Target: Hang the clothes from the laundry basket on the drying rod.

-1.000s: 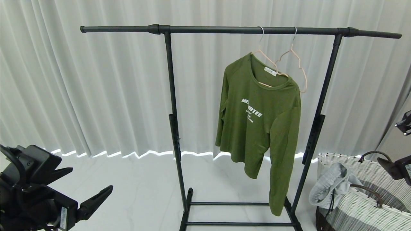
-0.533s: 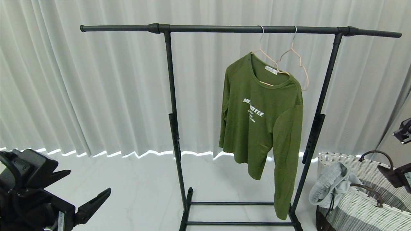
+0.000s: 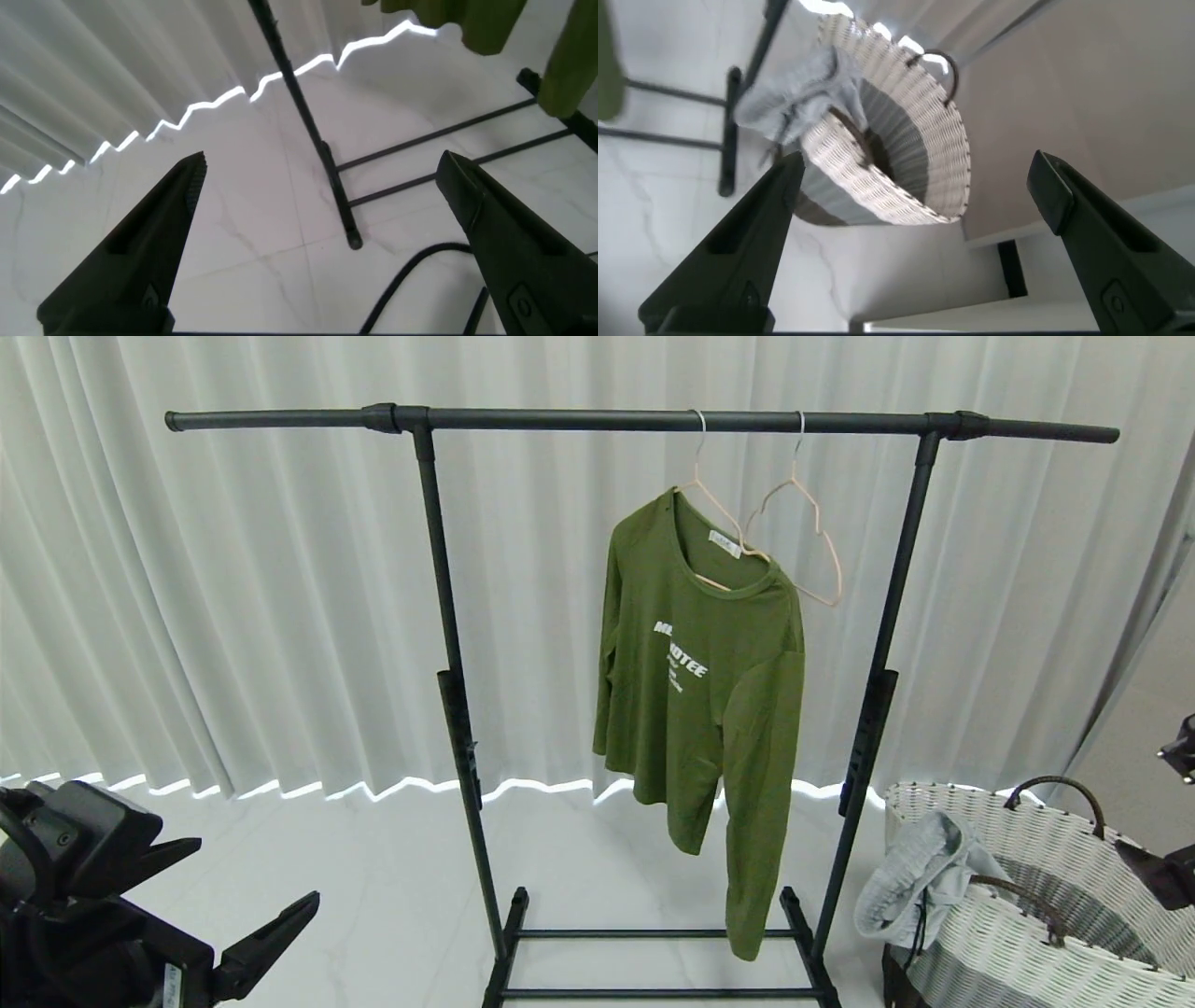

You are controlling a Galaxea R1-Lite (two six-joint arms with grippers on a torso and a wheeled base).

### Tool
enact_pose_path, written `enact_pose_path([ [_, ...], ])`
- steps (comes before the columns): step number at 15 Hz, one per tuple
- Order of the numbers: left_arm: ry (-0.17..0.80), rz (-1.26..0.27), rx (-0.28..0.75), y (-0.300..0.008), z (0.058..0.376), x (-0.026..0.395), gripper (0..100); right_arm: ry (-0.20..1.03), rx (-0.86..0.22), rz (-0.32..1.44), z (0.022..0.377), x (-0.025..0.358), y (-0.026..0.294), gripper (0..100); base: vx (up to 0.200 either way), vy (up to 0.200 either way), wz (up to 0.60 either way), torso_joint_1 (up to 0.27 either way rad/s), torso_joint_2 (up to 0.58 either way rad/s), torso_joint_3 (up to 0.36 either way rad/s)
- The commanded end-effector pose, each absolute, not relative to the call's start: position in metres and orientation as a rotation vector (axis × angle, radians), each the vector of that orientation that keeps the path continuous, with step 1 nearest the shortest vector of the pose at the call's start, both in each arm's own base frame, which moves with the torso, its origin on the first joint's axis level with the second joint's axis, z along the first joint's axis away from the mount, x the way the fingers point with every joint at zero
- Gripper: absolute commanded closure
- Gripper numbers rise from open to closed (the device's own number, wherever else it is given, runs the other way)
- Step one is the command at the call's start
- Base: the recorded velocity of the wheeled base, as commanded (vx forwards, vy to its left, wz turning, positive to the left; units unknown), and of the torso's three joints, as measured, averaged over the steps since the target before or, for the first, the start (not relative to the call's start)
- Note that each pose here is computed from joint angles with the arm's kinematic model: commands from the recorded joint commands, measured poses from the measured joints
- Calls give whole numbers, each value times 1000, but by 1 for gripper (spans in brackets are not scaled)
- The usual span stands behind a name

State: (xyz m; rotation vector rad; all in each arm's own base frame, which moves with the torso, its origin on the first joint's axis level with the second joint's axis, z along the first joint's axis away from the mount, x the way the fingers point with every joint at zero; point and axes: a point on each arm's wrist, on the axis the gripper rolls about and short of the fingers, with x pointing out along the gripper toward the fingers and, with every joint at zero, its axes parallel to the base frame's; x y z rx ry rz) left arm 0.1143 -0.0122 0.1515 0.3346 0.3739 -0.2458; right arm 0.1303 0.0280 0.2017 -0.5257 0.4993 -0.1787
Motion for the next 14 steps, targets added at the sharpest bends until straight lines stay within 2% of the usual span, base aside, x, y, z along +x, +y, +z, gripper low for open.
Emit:
enact_pose_path([
  [1, 379, -249, 334, -12, 150, 114, 0, 501, -527, -180, 199, 126, 27, 0, 0, -200, 0, -2, 2, 12],
  [6, 377, -250, 335, -13, 150, 114, 0, 508, -522, -198, 199, 127, 24, 0, 0, -200, 0, 1, -1, 3],
  [14, 380, -248, 333, -13, 151, 115, 0, 500, -524, -220, 201, 127, 21, 0, 0, 0, 0, 0, 0, 0],
])
